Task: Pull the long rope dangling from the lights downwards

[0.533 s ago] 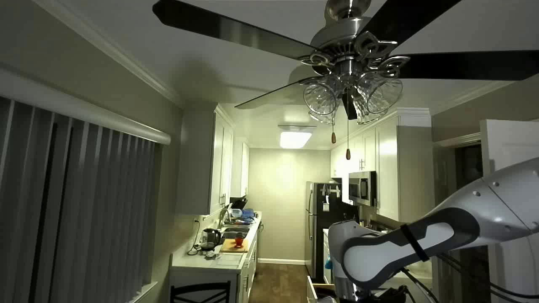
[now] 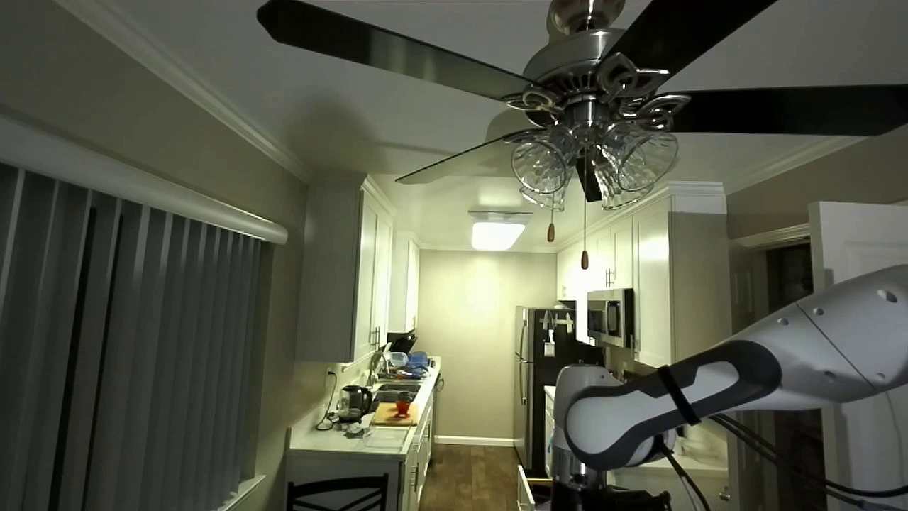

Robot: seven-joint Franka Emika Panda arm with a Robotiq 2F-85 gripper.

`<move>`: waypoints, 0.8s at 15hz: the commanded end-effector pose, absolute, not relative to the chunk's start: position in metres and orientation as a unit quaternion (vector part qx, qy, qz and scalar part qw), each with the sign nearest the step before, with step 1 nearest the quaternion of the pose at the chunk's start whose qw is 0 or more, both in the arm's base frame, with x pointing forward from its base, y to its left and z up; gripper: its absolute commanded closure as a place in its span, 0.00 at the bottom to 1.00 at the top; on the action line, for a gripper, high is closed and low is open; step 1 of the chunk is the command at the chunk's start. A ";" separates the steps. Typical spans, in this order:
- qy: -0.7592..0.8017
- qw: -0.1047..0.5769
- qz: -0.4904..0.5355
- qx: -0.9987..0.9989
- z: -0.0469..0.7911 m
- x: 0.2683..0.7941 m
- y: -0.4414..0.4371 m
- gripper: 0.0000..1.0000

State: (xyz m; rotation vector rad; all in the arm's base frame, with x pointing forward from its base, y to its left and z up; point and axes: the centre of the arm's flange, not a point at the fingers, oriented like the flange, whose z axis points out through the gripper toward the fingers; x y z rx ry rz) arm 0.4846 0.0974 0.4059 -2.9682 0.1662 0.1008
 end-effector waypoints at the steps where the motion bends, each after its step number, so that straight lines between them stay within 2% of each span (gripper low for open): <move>1: 0.139 0.134 0.023 -0.981 0.414 0.528 0.092 0.00; 12: 0.372 0.244 -0.014 -0.896 0.444 0.543 0.009 0.00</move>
